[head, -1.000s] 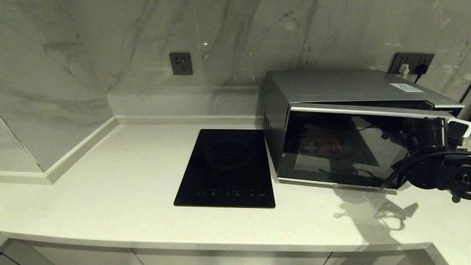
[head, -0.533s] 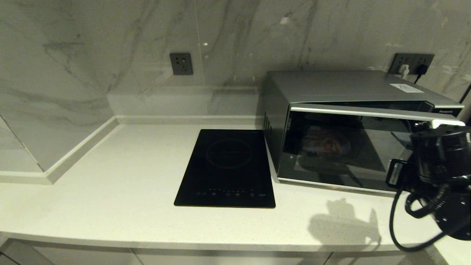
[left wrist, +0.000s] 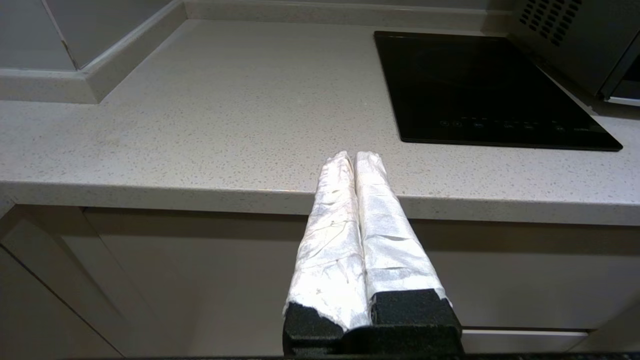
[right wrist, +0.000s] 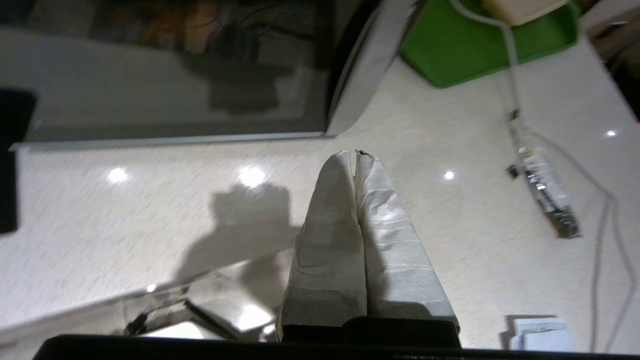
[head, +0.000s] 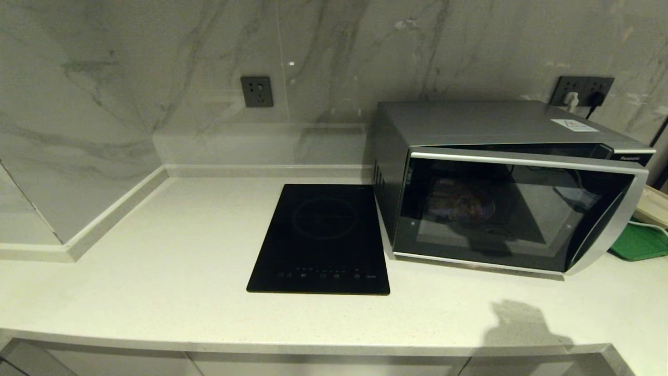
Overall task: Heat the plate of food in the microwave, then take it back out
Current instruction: Open the microwave oven
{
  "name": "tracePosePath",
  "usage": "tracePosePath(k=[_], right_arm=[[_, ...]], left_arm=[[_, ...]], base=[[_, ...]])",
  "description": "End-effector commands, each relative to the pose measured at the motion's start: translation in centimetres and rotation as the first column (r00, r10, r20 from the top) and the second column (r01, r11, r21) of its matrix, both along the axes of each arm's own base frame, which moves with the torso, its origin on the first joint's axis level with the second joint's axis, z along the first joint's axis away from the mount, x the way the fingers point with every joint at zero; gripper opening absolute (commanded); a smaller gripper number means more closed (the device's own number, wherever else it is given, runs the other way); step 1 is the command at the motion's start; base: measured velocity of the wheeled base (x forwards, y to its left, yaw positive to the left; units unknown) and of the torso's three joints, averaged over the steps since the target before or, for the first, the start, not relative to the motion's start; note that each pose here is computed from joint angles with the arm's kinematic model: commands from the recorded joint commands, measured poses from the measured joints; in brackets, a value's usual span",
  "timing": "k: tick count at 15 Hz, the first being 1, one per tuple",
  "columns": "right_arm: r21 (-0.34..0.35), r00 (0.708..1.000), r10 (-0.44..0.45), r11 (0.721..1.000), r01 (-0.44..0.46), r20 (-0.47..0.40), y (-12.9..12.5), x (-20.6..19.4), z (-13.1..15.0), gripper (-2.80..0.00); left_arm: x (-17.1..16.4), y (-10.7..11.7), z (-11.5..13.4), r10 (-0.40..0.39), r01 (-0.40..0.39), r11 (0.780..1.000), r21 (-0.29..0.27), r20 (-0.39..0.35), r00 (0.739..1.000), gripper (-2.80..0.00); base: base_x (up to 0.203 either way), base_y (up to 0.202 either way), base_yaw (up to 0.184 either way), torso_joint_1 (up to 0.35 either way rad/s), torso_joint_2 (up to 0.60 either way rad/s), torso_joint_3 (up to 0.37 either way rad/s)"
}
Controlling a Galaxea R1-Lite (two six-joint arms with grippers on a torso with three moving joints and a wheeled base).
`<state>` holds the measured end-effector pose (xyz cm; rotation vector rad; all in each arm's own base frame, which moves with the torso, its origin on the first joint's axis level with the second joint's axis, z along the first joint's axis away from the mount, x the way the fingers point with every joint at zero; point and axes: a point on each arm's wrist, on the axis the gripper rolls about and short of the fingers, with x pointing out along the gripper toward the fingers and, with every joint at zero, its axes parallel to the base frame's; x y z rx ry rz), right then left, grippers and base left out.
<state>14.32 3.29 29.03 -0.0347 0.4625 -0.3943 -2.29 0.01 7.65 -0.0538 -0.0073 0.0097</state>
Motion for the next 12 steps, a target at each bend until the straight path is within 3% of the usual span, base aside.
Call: tracePosePath(k=[1, 4, 8, 10, 12], right_arm=[[-0.028, 0.997, -0.075, 0.997, 0.075, -0.003, -2.4, 2.8, 1.5, -2.80], [-0.034, 0.999, -0.030, 0.999, 0.031, 0.024, -4.1, 8.5, 3.0, -2.80], [-0.023, 0.997, 0.010, 1.000, -0.008, 0.072, -4.5, 14.2, 5.2, -2.80], [0.035, 0.998, -0.016, 0.999, 0.014, 0.053, -4.6, 16.5, 4.9, -2.80], [0.138, 0.998, -0.048, 0.990, 0.042, 0.041, -4.6, 17.8, 4.4, -2.80]], left_arm=[[0.0, 0.0, 0.0, 0.001, -0.001, 1.000, -0.001, 0.001, 1.000, -2.80], [0.0, 0.0, 0.0, 0.001, -0.001, 1.000, -0.001, 0.001, 1.000, -2.80], [0.0, 0.0, 0.0, 0.001, -0.001, 1.000, -0.001, 0.001, 1.000, -2.80], [0.0, 0.0, 0.0, 0.001, -0.001, 1.000, -0.001, 0.001, 1.000, -2.80], [0.0, 0.0, 0.0, 0.001, -0.001, 1.000, 0.000, 0.001, 1.000, -2.80]], base=[[0.000, 0.000, 0.000, 0.000, 0.00, 0.000], [0.000, 0.000, 0.000, 0.000, 0.00, 0.000], [0.000, 0.000, 0.000, 0.000, 0.00, 0.000], [0.000, 0.000, 0.000, 0.000, 0.00, 0.000], [0.000, 0.000, 0.000, 0.000, 0.00, 0.000]])
